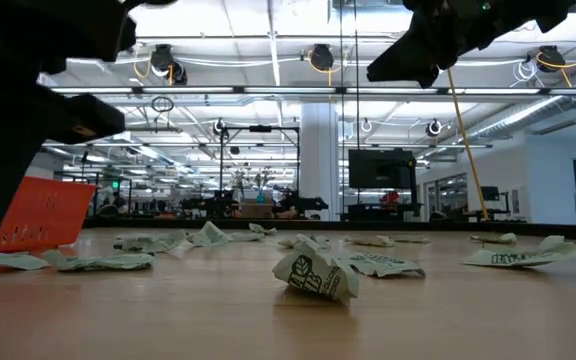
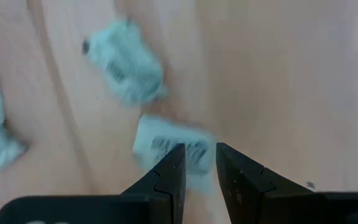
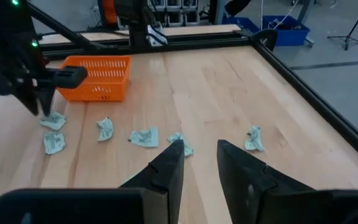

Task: Pick and place Stevia / Truvia into bins
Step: Put the white stevia packet into the orange bin

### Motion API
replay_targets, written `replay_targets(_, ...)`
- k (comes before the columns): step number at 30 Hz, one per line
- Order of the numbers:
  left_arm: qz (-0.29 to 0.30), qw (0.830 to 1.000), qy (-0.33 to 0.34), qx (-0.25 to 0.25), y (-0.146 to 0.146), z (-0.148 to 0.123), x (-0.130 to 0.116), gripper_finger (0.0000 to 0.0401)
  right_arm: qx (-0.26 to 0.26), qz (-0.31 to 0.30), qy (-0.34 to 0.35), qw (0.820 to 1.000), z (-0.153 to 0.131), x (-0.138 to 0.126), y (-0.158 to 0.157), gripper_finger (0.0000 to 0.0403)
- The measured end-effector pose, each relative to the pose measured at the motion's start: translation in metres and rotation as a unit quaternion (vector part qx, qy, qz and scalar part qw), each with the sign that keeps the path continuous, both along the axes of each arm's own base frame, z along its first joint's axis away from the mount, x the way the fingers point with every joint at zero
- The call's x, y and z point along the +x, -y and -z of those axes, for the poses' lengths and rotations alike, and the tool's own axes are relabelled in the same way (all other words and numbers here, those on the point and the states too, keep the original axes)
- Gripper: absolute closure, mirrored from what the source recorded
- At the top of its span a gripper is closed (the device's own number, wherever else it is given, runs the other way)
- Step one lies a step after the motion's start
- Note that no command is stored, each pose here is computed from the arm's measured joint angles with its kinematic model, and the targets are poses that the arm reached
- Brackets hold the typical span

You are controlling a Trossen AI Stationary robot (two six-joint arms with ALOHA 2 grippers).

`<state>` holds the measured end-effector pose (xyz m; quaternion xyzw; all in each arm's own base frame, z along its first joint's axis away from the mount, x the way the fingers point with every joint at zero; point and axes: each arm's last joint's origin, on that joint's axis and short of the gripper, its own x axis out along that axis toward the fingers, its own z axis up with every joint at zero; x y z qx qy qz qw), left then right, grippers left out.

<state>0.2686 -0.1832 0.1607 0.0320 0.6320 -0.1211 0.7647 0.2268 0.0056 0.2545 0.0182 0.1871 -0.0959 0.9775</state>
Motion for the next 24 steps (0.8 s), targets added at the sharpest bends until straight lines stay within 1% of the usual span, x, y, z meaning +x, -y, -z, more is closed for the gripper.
replay_targets(2, -0.007, 1.0, -0.011, 0.006, 0.0, 0.003, -0.001, 0.0308, 0.0, 0.0, -0.001, 1.0, 0.0, 0.0, 0.0, 0.0314)
replay_targets(6, -0.009, 0.999, -0.03, -0.005, 0.005, 0.009, -0.003, 0.0308, -0.004, -0.002, -0.001, 1.0, 0.0, 0.0, 0.0, 0.0314)
replay_targets(8, -0.006, 0.999, -0.036, 0.0, 0.007, 0.012, -0.004, 0.0308, -0.009, -0.004, -0.001, 1.0, 0.0, 0.0, 0.0, 0.0314)
replay_targets(15, -0.013, 0.999, -0.042, 0.025, 0.007, 0.026, -0.001, 0.0308, -0.015, -0.006, 0.006, 1.0, -0.001, 0.001, 0.0, 0.0314)
replay_targets(20, 0.004, 0.999, -0.038, 0.033, 0.007, 0.026, -0.001, 0.0309, -0.015, -0.006, 0.028, 0.999, -0.005, 0.002, 0.0, 0.0314)
replay_targets(22, 0.005, 0.999, -0.025, 0.032, 0.007, 0.021, -0.001, 0.0316, -0.022, -0.008, 0.03, 0.999, -0.006, 0.002, 0.0, 0.0314)
replay_targets(24, 0.0, 0.999, -0.008, 0.045, 0.004, 0.016, -0.002, 0.0342, -0.035, -0.013, 0.028, 0.999, -0.006, 0.002, 0.0, 0.0314)
